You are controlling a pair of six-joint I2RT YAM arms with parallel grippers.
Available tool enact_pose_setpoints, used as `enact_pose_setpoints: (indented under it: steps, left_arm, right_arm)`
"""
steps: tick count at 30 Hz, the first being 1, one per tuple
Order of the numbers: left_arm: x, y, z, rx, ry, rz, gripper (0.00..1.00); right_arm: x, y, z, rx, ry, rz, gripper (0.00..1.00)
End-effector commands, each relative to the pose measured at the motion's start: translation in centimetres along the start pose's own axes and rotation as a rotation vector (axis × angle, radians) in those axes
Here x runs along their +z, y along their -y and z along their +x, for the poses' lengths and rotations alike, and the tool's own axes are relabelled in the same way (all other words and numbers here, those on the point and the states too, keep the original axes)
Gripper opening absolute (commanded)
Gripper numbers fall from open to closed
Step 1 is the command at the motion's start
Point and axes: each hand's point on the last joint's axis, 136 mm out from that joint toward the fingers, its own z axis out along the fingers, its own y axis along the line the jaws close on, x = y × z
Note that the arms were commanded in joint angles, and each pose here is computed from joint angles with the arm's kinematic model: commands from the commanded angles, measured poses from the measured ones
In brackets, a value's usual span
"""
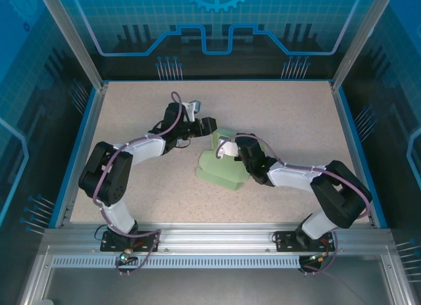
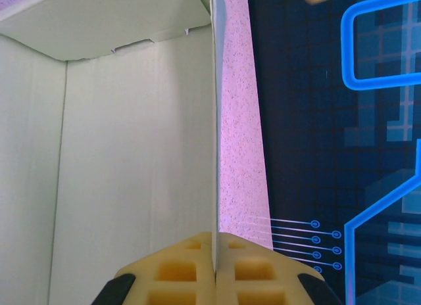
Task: Fold the paper box
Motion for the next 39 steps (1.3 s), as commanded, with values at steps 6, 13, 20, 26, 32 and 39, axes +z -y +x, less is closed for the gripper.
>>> enact_pose_setpoints:
  steps: [6, 13, 20, 26, 32, 39]
  left_arm:
    - [1.4, -0.4, 2.1, -0.035, -0.093, 0.017, 0.53]
    - [2.0, -1.3, 3.0, -0.052, -0.116, 0.012, 0.42]
    - [2.2, -1.9, 3.7, -0.061, -0.126, 0.004, 0.34]
    - [2.4, -2.9, 4.4, -0.064, -0.136, -0.02, 0.28]
    - [1.8, -1.6, 2.9, -0.028, -0.092, 0.006, 0.39]
    - [-0.8, -0.1, 0.0, 0.07, 0.041, 0.005, 0.6]
  right_arm:
    - [0.0, 0.2, -0.5, 0.007, 0.011, 0.032, 0.0]
    - [0.3, -0.7, -0.1, 0.014, -0.003, 0.016, 0.0]
    - [0.3, -1.3, 0.3, 0.015, -0.014, 0.005, 0.0]
    - [0.2, -1.9, 0.8, 0.02, -0.026, -0.004, 0.0]
    - [0.0, -1.9, 0.9, 0.028, -0.029, -0.006, 0.0]
    - [-0.1, -1.9, 0.9, 0.032, -0.032, -0.02, 0.0]
